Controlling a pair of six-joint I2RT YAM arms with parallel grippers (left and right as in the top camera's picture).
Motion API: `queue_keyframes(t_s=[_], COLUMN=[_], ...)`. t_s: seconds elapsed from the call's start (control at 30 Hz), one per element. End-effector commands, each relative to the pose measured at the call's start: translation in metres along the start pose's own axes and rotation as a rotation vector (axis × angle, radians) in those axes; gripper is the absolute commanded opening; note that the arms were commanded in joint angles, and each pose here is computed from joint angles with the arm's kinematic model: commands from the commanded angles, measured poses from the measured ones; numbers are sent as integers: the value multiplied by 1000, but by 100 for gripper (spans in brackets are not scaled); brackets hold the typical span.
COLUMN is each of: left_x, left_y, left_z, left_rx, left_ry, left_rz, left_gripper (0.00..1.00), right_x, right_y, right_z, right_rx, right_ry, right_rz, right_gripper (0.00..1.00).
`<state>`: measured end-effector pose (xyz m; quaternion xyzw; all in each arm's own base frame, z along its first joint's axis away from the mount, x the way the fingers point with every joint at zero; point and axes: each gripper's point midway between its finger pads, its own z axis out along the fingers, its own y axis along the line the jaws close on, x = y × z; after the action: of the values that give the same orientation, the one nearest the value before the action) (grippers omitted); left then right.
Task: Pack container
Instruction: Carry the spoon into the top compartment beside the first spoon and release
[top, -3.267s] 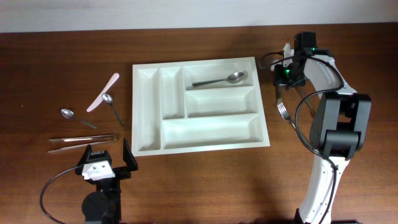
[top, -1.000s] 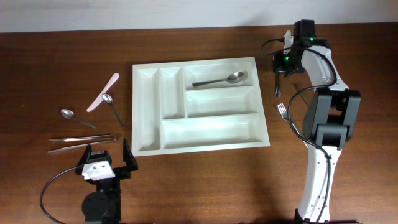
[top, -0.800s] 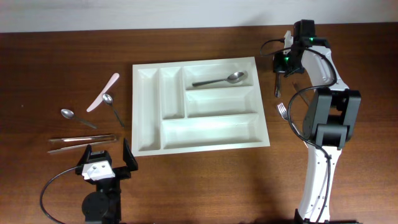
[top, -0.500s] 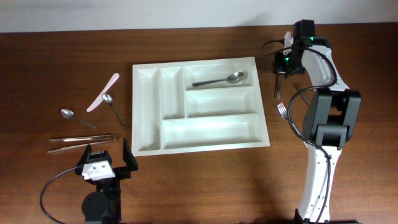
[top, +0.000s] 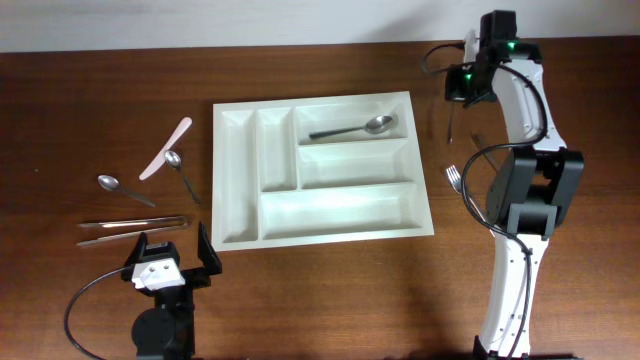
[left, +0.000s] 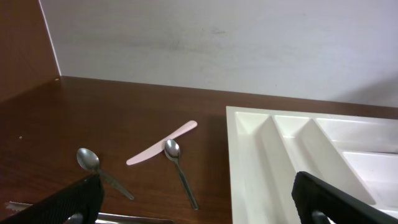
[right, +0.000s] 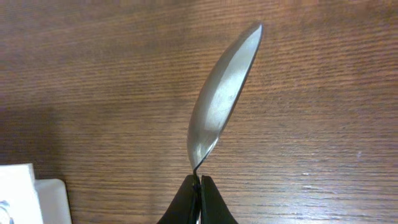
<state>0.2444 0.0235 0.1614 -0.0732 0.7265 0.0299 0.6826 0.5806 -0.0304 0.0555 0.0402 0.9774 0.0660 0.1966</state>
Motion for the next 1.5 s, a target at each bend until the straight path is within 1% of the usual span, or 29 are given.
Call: queue_keyframes(t_s=[0.0, 0.27, 0.47, 0.77, 0.93, 1.03, 1.13, 1.23, 1.3, 1.37, 1.47], left_x=[1, 1, 1, 1, 1, 1, 1, 1, 1, 1, 1], left_y=[-2, -2, -2, -2, -2, -2, -2, -2, -2, -2, -2], left_z=[0, 0, 0, 0, 0, 0, 0, 0, 0, 0, 0], left_rx=[14, 14, 14, 14, 14, 14, 14, 14, 14, 14, 14], left_ry=[-3, -3, -3, -3, -3, -3, -3, -3, -3, -3, -3], left_rz=[16, 16, 16, 16, 16, 16, 16, 16, 16, 16, 16], left_gripper=[99, 99, 99, 99, 99, 99, 99, 99, 99, 99, 99], right_x=[-2, -1, -11, -41, -43, -33, -26, -20, -13, -2, 9], right_y=[4, 5, 16, 62, 100, 128, 151, 174, 192, 211, 225], right_z=[-1, -4, -21, -68, -84, -85, -86, -88, -91, -96, -96], right_rx=[3, -3, -15, -72, -141, -219, -272, -336, -399, -476, -495], right_ry=[-3, 4, -31, -133, -154, -139, -126, -129, -135, -155, -176], right_rz=[-7, -5, -30, -157, -235, -332, -363, -439, -538, -715, -912], right_gripper=[4, 4, 4, 4, 4, 4, 4, 4, 4, 4, 4])
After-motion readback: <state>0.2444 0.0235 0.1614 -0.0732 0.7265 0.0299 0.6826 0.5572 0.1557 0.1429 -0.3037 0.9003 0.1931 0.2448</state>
